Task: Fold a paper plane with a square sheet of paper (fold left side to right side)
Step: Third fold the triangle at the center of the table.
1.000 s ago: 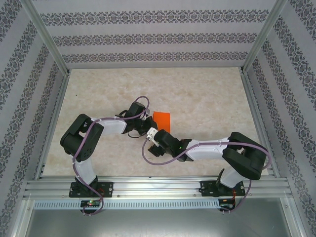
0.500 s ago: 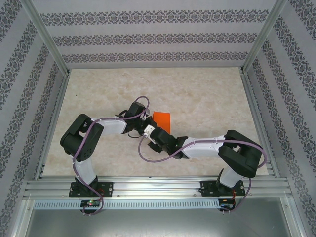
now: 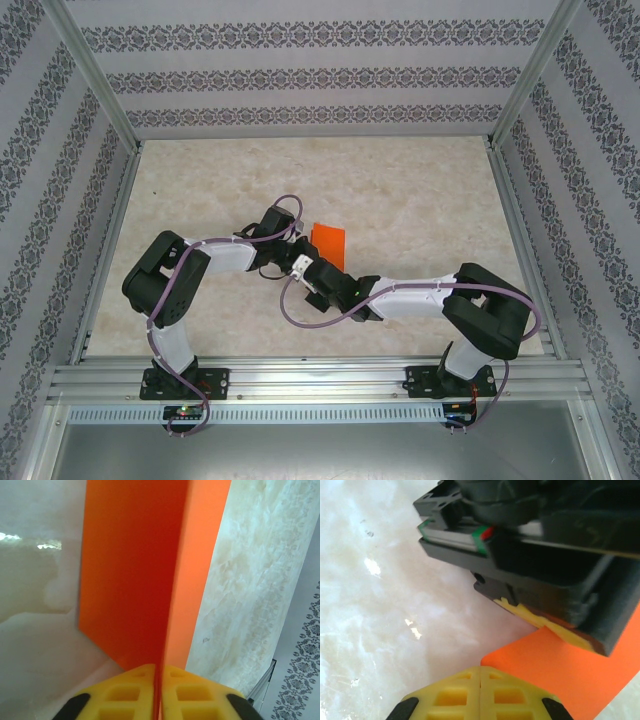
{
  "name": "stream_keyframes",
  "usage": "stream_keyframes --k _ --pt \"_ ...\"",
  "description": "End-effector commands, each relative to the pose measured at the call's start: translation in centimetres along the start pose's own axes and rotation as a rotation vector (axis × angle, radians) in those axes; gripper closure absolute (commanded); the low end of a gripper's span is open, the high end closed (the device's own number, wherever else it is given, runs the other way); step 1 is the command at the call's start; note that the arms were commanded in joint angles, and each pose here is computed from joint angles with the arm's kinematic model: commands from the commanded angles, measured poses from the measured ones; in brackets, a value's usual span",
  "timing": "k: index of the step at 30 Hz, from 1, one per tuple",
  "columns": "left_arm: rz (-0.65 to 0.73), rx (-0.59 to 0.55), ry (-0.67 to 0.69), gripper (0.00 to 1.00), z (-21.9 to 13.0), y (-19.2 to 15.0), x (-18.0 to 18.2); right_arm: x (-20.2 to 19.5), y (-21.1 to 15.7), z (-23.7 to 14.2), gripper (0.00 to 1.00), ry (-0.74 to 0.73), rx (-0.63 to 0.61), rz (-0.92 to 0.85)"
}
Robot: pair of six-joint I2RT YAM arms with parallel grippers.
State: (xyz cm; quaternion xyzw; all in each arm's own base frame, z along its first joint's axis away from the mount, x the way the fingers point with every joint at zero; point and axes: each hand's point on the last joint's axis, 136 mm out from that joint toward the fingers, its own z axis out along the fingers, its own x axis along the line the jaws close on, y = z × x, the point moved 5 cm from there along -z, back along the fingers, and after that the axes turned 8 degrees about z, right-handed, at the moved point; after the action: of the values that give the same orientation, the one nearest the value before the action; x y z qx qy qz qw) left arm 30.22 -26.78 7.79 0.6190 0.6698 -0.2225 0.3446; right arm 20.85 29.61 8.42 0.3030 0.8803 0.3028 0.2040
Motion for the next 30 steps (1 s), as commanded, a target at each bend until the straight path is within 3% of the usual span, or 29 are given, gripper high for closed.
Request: stream_keyframes --k 1,12,17,20,25,30 --pt "0.032 -0.013 -0.018 0.83 -0.6 0.0 -1.0 0.2 0.6 -0.4 1.00 0.039 -0.006 0.017" --pt "0.052 -0.034 0.035 0.53 -4.0 0.3 0.3 0.0 -0.2 -0.2 1.00 0.102 0.011 0.061" --pt "0.048 -0.042 0.073 0.46 -5.3 0.8 1.4 -0.3 -0.2 -0.2 1.00 0.112 0.007 0.086" --pt "0.047 -0.043 0.050 0.48 -5.4 1.4 1.3 -0.3 -0.4 -0.2 1.00 0.118 0.009 0.093" --pt "0.107 -0.044 -0.026 0.67 -5.2 3.3 -1.0 -0.4 -0.5 -0.3 1.00 0.124 0.010 0.102" --pt "0.160 -0.014 -0.079 0.75 -3.9 4.9 -2.9 -0.5 -0.4 -0.2 1.00 0.129 0.009 0.110"
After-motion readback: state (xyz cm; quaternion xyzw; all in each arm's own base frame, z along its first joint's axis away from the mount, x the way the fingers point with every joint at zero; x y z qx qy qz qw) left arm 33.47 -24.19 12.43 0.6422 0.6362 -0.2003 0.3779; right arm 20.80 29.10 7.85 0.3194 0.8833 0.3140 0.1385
